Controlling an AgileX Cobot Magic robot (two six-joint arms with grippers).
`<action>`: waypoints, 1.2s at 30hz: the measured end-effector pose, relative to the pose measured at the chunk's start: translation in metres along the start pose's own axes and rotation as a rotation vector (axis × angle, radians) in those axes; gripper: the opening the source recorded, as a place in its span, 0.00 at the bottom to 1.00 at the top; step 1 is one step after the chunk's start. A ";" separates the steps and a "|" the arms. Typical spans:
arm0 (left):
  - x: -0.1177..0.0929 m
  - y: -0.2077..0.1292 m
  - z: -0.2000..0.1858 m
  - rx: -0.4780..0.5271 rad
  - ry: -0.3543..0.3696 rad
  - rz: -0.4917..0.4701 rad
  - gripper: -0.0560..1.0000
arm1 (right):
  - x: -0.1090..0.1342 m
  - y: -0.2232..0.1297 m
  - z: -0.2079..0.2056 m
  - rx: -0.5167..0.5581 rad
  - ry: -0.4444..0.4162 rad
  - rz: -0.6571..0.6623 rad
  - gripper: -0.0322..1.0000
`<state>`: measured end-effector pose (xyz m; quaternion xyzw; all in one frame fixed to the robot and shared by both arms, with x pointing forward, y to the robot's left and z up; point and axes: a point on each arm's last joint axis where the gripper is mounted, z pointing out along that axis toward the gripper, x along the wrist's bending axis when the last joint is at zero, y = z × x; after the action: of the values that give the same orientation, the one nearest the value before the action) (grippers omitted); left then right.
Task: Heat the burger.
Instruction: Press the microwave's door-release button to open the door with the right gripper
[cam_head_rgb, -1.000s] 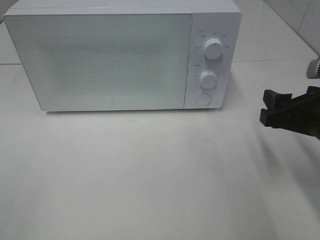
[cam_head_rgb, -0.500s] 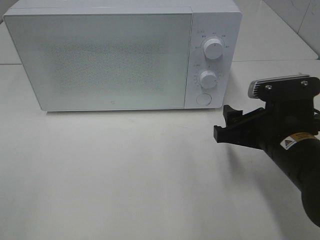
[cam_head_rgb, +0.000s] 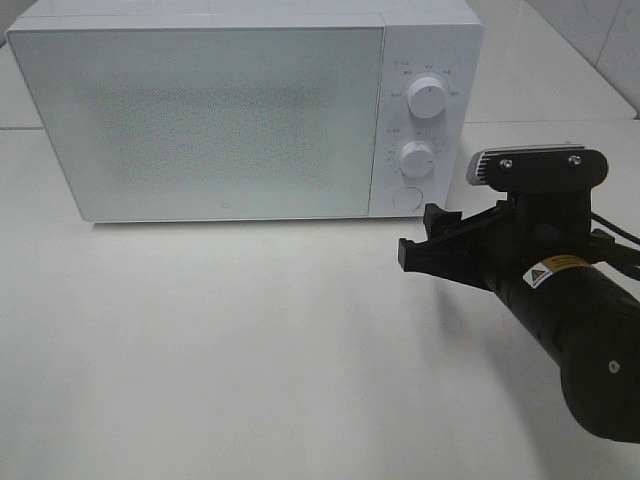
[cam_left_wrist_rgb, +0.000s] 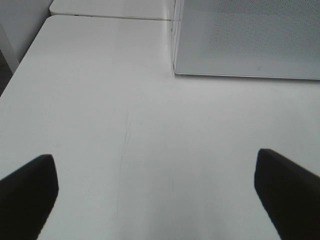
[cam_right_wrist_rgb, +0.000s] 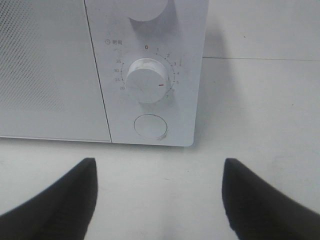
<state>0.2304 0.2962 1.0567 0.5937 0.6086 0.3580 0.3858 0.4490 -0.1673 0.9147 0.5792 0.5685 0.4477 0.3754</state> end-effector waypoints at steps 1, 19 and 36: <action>0.000 0.000 0.000 0.000 0.000 0.000 0.99 | 0.000 0.000 0.000 0.000 0.000 0.000 0.68; 0.000 0.000 0.000 0.000 0.000 0.000 0.99 | 0.001 -0.004 0.000 0.048 -0.019 1.089 0.06; 0.000 0.000 0.000 0.000 0.000 0.000 0.99 | 0.025 -0.020 0.033 0.087 -0.066 1.382 0.05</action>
<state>0.2304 0.2962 1.0567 0.5937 0.6086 0.3580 0.3858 0.4727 -0.1390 0.8879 0.8363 0.0750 0.5431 -0.0024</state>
